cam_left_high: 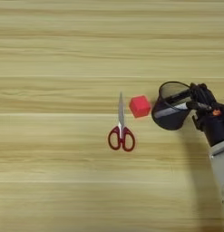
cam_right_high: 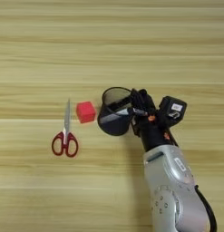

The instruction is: Move the objects on the table

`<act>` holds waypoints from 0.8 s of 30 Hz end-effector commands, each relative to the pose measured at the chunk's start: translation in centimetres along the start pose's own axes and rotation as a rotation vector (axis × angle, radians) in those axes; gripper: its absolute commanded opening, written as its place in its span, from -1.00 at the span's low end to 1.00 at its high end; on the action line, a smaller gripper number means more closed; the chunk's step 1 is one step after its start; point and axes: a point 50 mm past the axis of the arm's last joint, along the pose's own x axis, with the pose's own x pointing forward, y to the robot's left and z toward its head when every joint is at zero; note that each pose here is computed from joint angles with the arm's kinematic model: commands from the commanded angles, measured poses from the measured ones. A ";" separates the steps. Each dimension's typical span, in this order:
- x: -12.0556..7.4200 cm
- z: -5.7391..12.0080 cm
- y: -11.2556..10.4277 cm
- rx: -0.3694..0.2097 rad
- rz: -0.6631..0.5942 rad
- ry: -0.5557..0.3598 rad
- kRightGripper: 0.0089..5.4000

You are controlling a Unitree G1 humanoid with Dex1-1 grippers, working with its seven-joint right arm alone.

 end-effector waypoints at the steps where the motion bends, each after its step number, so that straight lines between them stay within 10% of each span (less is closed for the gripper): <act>1: 0.6 2.3 1.0 -0.055 0.057 -0.121 -0.71; 24: -0.2 4.6 1.8 -0.104 0.080 -0.201 -0.72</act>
